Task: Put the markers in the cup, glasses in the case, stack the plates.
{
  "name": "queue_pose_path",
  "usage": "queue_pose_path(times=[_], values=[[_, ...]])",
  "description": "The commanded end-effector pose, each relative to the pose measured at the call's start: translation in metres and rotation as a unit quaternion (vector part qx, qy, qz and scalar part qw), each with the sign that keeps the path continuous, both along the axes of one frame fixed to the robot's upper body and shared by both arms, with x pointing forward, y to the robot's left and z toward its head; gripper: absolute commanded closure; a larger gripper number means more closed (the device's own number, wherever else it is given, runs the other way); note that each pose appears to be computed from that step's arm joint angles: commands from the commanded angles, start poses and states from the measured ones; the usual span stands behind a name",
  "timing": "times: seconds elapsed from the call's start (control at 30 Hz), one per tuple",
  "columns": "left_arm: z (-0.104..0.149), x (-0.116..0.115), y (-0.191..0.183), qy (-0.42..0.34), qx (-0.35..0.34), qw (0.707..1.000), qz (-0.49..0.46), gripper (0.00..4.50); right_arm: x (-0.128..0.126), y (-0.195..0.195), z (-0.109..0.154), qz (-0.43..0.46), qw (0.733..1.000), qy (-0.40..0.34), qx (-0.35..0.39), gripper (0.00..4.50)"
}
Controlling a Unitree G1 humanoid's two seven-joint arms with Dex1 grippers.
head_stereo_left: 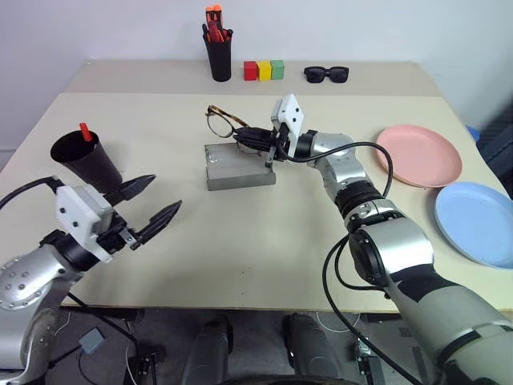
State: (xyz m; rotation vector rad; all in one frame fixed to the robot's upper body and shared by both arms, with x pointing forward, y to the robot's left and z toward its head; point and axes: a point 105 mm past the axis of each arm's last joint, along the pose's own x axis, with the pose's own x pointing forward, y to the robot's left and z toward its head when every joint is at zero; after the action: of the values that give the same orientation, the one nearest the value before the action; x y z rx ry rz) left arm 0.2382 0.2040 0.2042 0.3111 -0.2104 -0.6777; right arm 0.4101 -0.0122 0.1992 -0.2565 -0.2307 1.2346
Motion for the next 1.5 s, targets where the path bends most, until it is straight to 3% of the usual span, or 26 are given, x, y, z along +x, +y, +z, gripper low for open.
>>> queue_pose_path(times=[0.03,0.4,0.87,1.33,1.5], values=[[0.011,-0.009,0.001,-0.004,-0.010,0.999,-0.046,1.26,-0.001,0.010,0.009,0.009,1.000,-0.019,0.002,4.44],[0.010,-0.015,-0.006,0.065,-0.018,0.988,-0.141,1.26,-0.003,0.020,-0.012,0.002,1.000,0.004,-0.015,4.44],[0.010,-0.024,-0.005,0.052,-0.024,0.992,-0.116,1.26,0.000,0.025,-0.033,-0.046,0.998,-0.016,-0.042,4.44],[0.010,-0.026,0.000,0.045,-0.026,0.994,-0.100,1.26,0.001,0.003,-0.056,-0.049,0.992,-0.027,-0.117,4.44],[0.008,-0.026,0.000,0.044,-0.028,0.994,-0.100,1.26,0.003,-0.006,-0.053,-0.051,0.990,-0.030,-0.126,4.44]])
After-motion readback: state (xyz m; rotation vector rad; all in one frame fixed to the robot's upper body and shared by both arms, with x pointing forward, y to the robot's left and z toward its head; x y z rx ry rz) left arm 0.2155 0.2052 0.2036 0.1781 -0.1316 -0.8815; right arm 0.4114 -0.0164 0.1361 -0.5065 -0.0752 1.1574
